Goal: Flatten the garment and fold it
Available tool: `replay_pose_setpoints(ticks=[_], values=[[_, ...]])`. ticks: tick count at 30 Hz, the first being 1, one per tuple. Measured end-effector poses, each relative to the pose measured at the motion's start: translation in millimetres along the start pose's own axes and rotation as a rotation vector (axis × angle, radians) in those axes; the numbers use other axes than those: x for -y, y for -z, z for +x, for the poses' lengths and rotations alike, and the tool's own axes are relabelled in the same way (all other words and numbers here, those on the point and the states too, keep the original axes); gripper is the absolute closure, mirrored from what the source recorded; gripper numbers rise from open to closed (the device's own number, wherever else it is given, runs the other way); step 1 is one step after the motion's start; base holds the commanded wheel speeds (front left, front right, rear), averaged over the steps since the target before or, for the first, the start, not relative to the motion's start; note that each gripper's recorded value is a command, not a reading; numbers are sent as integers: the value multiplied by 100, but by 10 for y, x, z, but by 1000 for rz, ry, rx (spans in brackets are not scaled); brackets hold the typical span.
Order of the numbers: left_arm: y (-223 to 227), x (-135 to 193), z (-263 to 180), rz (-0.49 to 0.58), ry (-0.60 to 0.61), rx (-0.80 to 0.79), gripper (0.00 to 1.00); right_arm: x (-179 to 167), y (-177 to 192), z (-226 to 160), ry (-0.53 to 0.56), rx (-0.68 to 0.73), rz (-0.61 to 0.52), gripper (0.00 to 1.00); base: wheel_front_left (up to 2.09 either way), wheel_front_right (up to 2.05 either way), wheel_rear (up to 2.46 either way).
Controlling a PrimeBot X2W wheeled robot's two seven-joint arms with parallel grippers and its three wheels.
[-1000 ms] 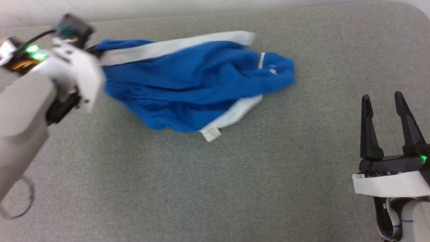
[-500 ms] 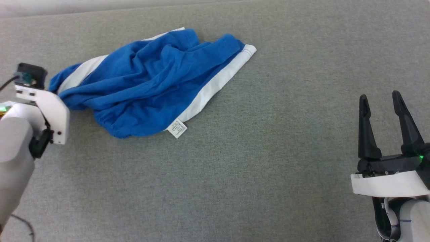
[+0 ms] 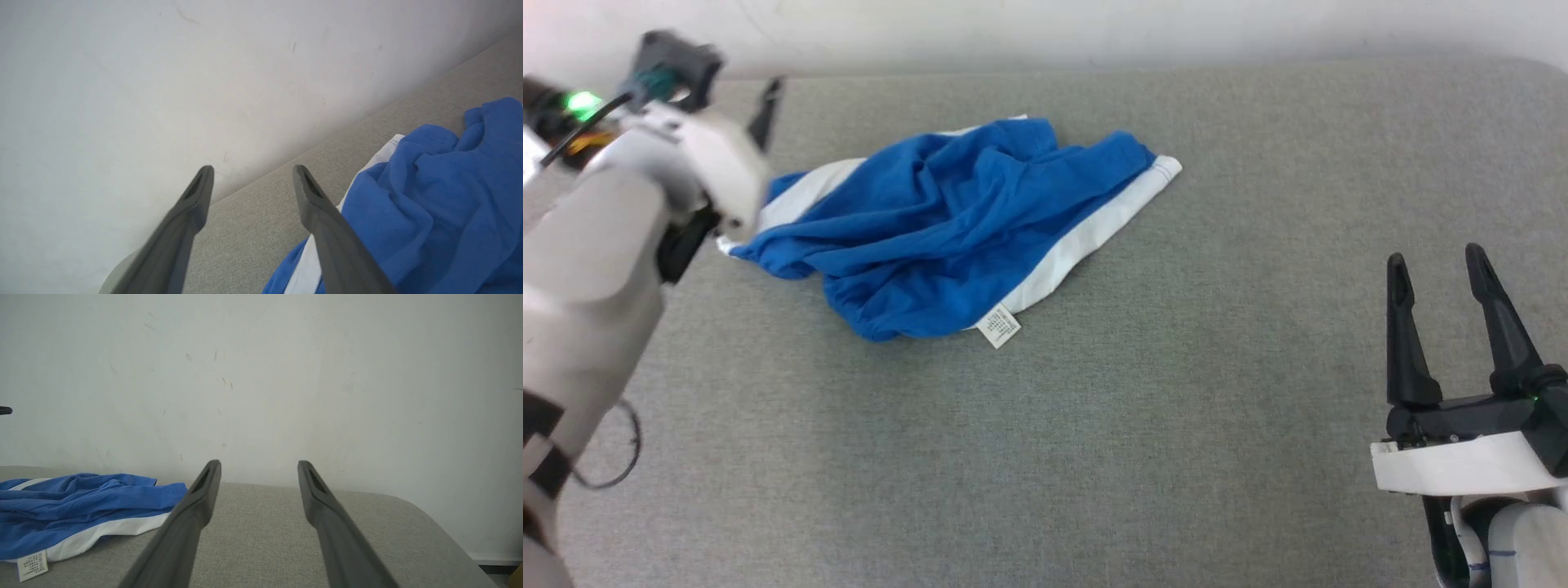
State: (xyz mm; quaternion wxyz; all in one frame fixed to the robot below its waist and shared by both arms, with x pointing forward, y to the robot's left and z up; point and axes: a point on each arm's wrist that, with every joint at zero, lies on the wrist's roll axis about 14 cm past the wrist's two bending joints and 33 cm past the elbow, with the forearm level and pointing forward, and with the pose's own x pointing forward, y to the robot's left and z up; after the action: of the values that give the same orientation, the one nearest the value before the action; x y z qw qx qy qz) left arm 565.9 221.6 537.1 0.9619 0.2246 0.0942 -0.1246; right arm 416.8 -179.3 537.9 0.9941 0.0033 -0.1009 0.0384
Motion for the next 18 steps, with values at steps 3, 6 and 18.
replay_pose_setpoints(ticks=[3,6,18], values=[[-279,219,3,-17,93,23,0,-37,-55,-8,-9,14,7,0,0,0,0],[-427,531,11,-3,199,-4,0,-39,-94,-25,-8,23,15,0,0,0,0],[-554,1913,-153,71,654,-232,0,196,-13,-88,61,-4,15,0,0,0,0]])
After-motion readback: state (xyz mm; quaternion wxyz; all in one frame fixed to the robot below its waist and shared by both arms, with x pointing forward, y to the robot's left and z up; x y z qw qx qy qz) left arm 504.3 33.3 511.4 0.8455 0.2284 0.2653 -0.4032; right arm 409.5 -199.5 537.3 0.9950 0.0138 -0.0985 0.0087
